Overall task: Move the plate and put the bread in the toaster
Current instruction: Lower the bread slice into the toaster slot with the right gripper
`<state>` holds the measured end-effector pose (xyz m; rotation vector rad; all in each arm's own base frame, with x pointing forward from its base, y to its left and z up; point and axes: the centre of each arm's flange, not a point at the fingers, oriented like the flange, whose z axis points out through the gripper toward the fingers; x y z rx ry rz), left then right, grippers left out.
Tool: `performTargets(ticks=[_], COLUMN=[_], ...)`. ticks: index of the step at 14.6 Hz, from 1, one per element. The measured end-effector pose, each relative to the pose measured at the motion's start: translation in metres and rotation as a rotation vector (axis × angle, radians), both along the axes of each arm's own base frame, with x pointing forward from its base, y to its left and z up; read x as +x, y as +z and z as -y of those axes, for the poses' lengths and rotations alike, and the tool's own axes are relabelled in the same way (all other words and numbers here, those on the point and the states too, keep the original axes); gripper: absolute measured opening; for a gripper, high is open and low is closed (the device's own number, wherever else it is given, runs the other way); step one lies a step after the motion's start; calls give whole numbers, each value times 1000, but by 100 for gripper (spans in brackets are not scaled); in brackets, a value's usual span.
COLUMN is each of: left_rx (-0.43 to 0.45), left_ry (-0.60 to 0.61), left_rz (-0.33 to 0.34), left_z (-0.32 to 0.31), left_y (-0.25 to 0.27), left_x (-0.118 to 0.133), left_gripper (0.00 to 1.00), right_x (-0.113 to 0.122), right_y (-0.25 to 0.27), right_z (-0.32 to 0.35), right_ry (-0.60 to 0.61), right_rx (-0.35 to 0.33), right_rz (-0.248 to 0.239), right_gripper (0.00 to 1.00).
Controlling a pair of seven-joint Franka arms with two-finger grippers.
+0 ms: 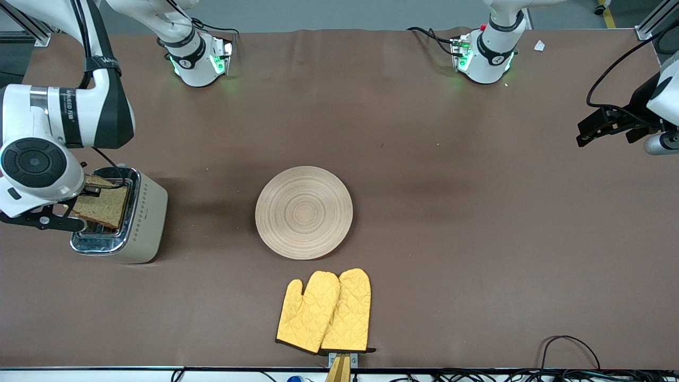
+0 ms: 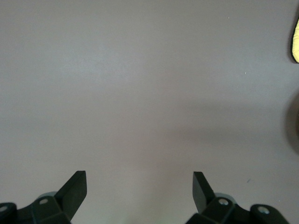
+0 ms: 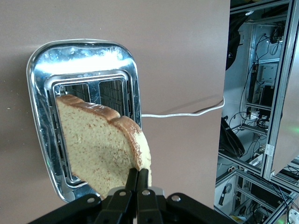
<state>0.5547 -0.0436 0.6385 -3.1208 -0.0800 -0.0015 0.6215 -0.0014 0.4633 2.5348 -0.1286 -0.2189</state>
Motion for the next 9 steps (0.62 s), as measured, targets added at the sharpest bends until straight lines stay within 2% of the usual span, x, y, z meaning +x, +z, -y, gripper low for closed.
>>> performTargets(ticks=[9], left_rx=[0], left_ry=[1], left_rz=[0], left_z=[0], left_y=[0], left_x=[0], left_gripper=[100], right_x=[1], right_y=[1], right_z=[0], right_ry=[9], right_rx=[-1], right_rz=[7], right_gripper=[2])
